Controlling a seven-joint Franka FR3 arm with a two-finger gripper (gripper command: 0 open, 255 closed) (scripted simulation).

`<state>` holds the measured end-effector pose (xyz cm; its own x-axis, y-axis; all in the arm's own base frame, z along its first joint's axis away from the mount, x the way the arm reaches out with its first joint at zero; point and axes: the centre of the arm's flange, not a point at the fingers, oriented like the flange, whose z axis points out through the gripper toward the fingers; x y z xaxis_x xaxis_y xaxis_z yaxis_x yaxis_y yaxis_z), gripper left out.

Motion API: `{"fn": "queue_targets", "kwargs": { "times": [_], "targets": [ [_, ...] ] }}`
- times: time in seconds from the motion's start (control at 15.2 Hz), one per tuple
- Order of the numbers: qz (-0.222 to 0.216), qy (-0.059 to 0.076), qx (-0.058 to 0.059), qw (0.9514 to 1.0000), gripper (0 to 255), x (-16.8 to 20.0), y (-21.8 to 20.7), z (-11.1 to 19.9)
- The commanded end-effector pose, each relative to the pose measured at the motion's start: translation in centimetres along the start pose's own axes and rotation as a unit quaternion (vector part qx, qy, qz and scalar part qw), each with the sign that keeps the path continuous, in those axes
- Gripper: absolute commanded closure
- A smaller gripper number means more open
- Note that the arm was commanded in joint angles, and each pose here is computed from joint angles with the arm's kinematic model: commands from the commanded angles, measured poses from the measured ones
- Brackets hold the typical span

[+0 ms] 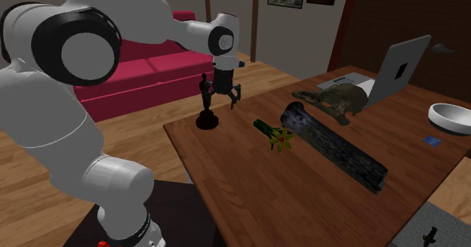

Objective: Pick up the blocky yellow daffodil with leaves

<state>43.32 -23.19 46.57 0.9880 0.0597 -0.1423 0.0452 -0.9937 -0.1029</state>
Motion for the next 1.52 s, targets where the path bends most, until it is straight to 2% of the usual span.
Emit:
{"fn": "queue_targets", "kwargs": {
  "times": [0.0,1.06,1.45],
  "targets": [
    [-0.002,-0.005,0.003,1.0,0,1.0,2.4,0.8],
    [-0.011,-0.04,0.028,0.9987,0,9.9,21.2,8.6],
    [-0.011,-0.042,0.029,0.9986,0,10.6,22.2,11.6]
  ]
}}
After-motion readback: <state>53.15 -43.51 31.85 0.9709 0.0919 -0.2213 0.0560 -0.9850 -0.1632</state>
